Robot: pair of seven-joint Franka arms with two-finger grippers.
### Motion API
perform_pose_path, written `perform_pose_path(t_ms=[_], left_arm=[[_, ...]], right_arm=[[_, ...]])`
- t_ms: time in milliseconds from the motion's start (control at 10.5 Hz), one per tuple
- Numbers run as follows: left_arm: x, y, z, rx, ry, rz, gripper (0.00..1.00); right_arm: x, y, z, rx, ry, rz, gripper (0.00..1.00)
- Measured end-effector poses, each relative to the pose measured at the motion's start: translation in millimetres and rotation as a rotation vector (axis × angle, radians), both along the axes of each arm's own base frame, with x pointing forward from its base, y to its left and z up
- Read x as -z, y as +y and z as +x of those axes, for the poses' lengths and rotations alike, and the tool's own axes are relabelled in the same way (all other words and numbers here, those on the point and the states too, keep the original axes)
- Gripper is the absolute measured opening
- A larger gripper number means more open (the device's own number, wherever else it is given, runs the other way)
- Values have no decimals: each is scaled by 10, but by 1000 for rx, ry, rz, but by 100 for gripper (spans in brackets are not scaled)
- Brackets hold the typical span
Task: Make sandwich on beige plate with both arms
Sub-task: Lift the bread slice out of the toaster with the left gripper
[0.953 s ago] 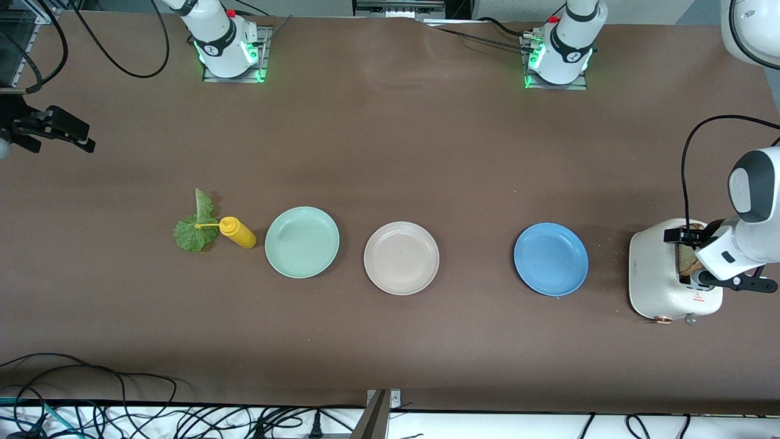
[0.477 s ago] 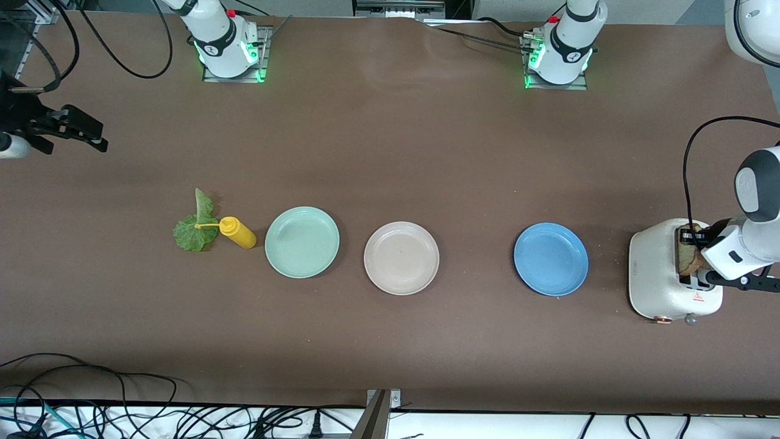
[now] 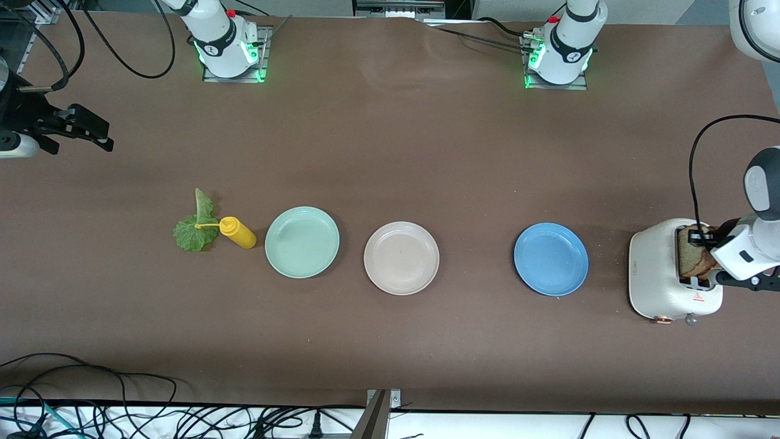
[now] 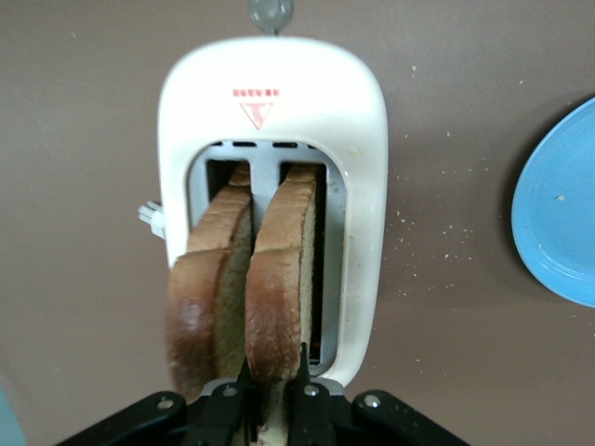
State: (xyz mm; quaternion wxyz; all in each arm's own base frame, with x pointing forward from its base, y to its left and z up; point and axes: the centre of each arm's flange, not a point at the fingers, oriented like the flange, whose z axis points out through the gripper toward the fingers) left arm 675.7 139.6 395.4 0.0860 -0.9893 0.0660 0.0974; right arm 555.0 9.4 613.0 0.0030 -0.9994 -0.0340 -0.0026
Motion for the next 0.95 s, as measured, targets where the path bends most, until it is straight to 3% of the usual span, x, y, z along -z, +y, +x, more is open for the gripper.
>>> perform_pose_path(t_ms=[381,763,953], left_arm=[[-702,80,-125,8,-75,5,9],[-1011,-419,-266,-4,-34,-35,9],[-940,-1067,-262,-93,-10,-122,9]], right_arm=[[-4,2,1,0,-2,0,100],[-4,0,1,0,-2,0,100],[-4,1,1,0,-2,0,100]])
